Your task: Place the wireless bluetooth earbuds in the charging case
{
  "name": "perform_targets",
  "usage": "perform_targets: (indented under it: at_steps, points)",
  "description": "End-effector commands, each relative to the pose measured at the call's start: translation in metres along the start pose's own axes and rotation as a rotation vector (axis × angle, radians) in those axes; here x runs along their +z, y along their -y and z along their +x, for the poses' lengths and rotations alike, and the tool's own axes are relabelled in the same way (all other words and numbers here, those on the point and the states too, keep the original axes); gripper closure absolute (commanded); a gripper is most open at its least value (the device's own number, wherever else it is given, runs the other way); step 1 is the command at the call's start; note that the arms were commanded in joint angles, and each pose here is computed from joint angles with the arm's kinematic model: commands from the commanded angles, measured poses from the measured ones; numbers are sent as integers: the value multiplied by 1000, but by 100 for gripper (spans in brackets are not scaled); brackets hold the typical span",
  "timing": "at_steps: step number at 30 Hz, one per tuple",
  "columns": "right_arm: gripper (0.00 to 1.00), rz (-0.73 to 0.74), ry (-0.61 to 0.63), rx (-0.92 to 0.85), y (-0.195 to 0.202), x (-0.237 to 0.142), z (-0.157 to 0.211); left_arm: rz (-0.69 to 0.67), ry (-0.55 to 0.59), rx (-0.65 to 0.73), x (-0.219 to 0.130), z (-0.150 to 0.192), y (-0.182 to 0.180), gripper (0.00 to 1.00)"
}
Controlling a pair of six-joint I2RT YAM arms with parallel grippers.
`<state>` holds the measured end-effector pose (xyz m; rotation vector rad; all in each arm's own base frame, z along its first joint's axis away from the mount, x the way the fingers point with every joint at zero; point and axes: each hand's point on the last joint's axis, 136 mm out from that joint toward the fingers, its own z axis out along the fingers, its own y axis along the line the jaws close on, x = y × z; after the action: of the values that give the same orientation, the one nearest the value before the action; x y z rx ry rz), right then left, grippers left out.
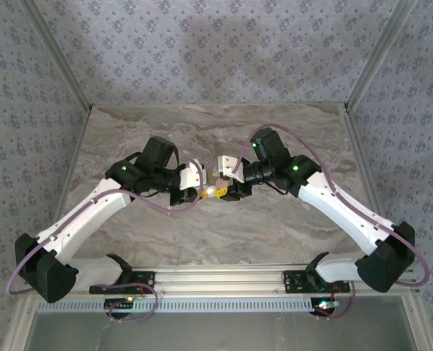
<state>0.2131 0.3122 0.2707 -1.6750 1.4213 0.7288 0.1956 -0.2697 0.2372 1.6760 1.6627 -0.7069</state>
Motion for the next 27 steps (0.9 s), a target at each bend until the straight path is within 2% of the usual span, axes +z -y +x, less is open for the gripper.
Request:
perform_targets:
  at_steps: [1,9,16,19,23,27]
  points:
    - [45,-56,17,-11,-4,3,-9,5,8,34,-7,-9,3,86]
    - [53,-133,0,47,-14,10,0,-4,26,26,-8,-12,3,86]
    - [83,-171,3,75,-21,6,1,-22,53,16,-8,-17,0,86]
    - [90,-192,35,81,-23,-1,0,-60,123,5,-11,-23,-8,78]
    - [91,-144,155,64,-16,-19,-13,-79,291,-24,-22,-34,-15,60]
    - [91,-78,274,89,-9,-35,-13,-67,420,-11,-27,-44,-14,55]
